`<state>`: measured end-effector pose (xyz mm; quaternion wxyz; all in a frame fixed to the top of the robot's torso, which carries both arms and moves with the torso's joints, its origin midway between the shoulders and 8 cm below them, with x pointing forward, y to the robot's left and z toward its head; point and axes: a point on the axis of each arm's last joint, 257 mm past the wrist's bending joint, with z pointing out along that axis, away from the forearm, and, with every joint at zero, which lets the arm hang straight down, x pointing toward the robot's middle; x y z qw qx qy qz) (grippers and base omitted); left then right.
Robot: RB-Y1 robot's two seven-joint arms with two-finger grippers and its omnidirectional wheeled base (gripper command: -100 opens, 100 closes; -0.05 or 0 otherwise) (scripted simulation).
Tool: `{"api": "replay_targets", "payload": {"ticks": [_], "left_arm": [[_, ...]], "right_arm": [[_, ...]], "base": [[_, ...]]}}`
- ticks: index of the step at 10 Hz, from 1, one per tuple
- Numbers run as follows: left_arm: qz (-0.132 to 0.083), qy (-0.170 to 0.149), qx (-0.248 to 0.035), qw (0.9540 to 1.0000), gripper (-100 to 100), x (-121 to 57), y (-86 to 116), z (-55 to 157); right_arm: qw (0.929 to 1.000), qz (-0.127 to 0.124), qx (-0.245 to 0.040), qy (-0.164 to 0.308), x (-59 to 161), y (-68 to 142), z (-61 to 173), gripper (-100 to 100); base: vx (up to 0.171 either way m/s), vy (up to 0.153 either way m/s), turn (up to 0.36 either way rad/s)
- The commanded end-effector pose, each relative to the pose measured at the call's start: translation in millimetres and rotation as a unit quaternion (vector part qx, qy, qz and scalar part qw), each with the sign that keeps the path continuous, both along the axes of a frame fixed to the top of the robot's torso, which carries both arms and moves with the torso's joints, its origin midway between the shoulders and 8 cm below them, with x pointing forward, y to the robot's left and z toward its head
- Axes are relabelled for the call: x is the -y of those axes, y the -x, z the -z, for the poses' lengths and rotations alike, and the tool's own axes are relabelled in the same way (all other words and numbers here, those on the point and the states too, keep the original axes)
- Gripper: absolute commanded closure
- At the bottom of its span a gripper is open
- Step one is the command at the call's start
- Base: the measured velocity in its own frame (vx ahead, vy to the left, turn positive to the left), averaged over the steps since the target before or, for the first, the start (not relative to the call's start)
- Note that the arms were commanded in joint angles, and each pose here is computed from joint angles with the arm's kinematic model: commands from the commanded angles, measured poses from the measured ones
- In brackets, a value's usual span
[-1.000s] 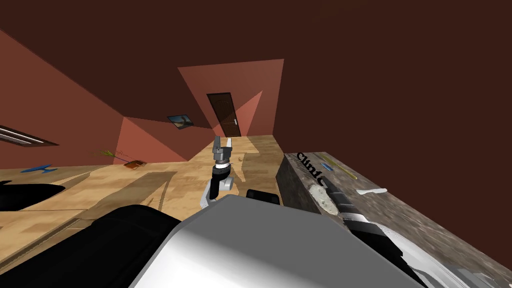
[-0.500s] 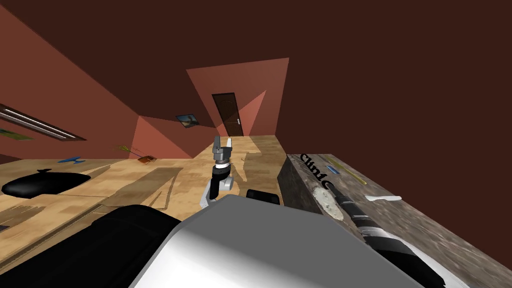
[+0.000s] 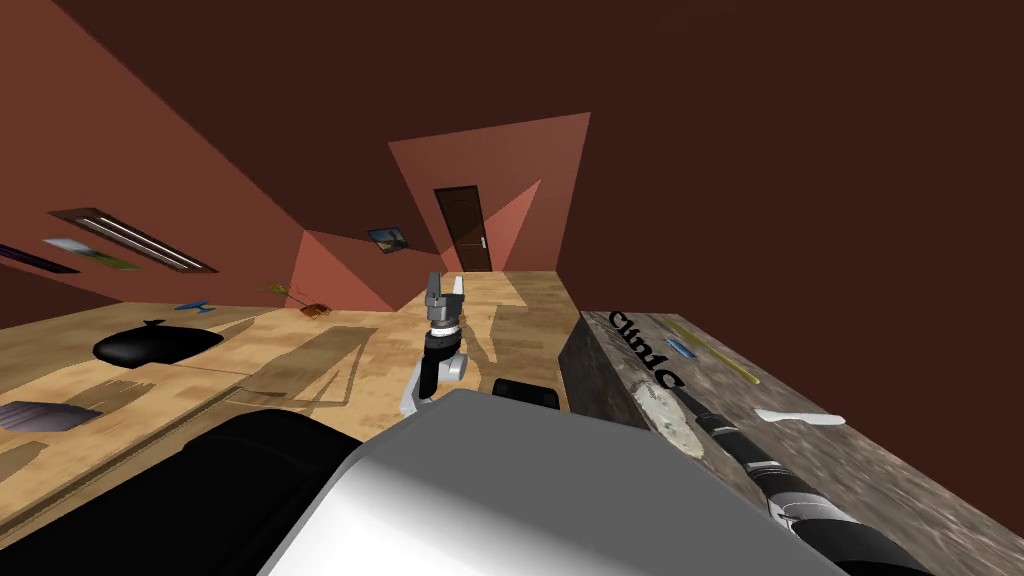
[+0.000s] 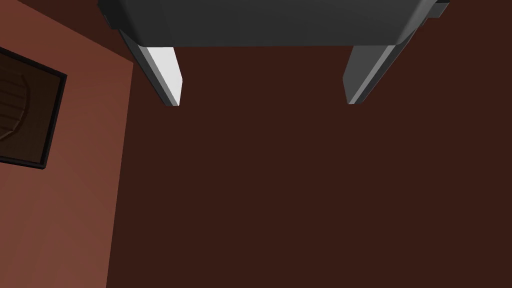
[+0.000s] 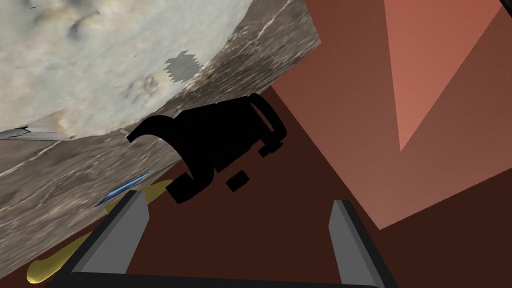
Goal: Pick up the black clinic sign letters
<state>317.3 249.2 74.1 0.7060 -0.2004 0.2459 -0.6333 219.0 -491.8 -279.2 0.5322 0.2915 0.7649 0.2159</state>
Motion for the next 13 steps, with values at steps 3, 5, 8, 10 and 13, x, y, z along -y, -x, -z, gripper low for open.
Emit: {"api": "replay_targets", "payload": {"ticks": [3, 5, 8, 10, 13], "left_arm": [[0.000, 0.000, 0.000, 1.0000, 0, 0.0, 0, 0], [0.000, 0.000, 0.000, 1.0000, 0, 0.0, 0, 0], [0.000, 0.000, 0.000, 1.0000, 0, 0.0, 0, 0], [0.000, 0.000, 0.000, 1.0000, 0, 0.0, 0, 0], [0.000, 0.000, 0.000, 1.0000, 0, 0.0, 0, 0]], "right_arm": [[0.9981, -0.018, -0.048, 0.034, 23, 23, 9, -100], [0.9953, -0.026, -0.078, 0.052, 37, 38, 14, -100], [0.9872, -0.036, -0.134, 0.078, 62, 71, 24, -100], [0.9811, -0.047, -0.163, 0.093, 74, 85, 27, -100], [0.9738, -0.061, -0.191, 0.107, 85, 97, 29, -100]], "base": [[0.016, 0.016, 0.097], [0.029, 0.017, 0.086], [0.038, 0.024, 0.102], [0.050, 0.024, 0.089], [0.059, 0.018, 0.067]]}}
